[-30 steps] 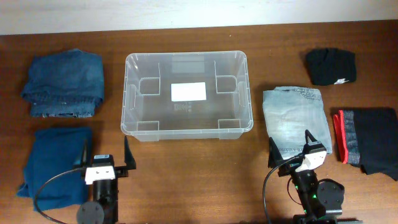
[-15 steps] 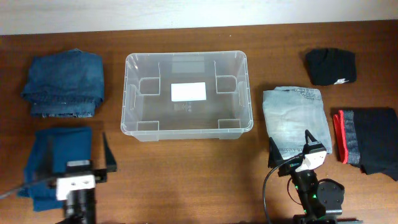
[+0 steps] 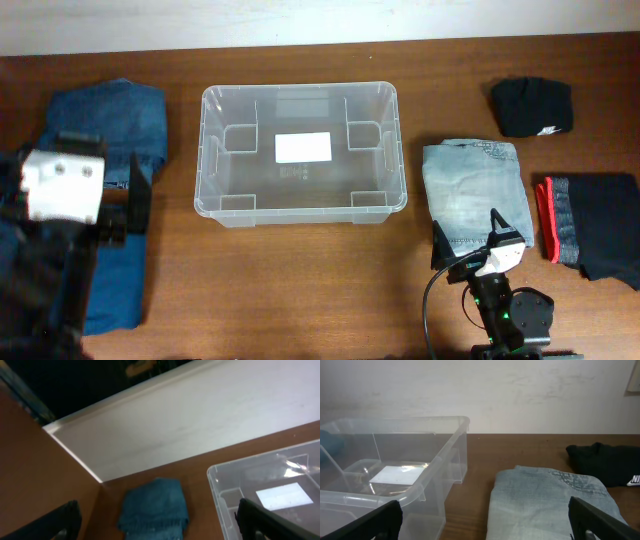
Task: Pack container
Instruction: 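Move the left gripper over the top folded dark-blue jeans, then lower the left gripper and grasp the edge of the top jeans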
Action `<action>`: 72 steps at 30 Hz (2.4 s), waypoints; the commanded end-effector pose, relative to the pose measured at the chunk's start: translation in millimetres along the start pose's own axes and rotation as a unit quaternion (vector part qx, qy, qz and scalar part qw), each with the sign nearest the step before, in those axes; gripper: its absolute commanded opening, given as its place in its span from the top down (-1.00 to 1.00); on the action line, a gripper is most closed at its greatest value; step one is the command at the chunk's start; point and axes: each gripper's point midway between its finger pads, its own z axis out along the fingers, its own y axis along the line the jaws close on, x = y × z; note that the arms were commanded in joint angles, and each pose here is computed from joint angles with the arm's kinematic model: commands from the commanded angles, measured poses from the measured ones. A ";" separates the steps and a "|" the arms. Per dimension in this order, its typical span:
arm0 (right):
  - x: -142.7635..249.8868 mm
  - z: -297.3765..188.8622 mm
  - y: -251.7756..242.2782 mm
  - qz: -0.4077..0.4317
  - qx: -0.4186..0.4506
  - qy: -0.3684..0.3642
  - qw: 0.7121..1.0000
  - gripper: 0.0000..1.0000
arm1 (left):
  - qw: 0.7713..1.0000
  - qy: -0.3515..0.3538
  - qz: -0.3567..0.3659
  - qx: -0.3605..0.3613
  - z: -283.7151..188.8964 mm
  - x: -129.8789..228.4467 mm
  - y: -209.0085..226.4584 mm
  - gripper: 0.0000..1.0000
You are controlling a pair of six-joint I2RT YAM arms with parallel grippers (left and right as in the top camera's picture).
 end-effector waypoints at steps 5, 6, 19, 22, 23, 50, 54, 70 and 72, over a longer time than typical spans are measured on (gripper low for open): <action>2.0 -0.3 -3.5 0.001 0.008 0.001 1.000 -0.97 | 0.989 0.046 -0.109 -0.088 31.9 6.7 32.9 -0.99; 2.0 -0.3 -3.5 0.001 0.008 0.001 1.000 -0.97 | 0.983 0.070 -0.131 -0.107 36.4 16.2 39.1 -0.99; 2.0 -0.3 -3.5 0.001 0.008 0.001 1.000 -0.97 | 0.935 0.265 -0.195 -0.136 111.5 109.3 53.9 -0.99; 2.0 -0.3 -3.5 0.001 0.008 0.001 1.000 -0.97 | 0.931 0.286 -0.198 -0.109 129.7 120.7 42.7 -0.99; 2.0 -0.3 -3.5 0.001 0.008 0.001 1.000 -0.97 | 0.929 0.295 -0.196 -0.108 133.8 125.7 41.5 -0.99; 2.0 -0.3 -3.5 0.001 0.008 0.001 1.000 -0.97 | 0.910 0.354 -0.180 -0.117 263.9 211.0 35.7 -0.99; 2.0 -0.3 -3.5 0.001 0.008 0.001 1.000 -0.97 | 0.917 0.373 -0.112 -0.086 284.6 230.7 27.8 -0.99; 2.0 -0.3 -3.5 0.001 0.008 0.001 1.000 -0.97 | 0.889 0.453 0.038 -0.051 345.6 328.0 -17.2 -0.99; 2.0 -0.3 -3.5 0.001 0.008 0.001 1.000 -0.97 | 0.885 0.458 0.053 -0.070 348.1 332.2 -16.6 -0.99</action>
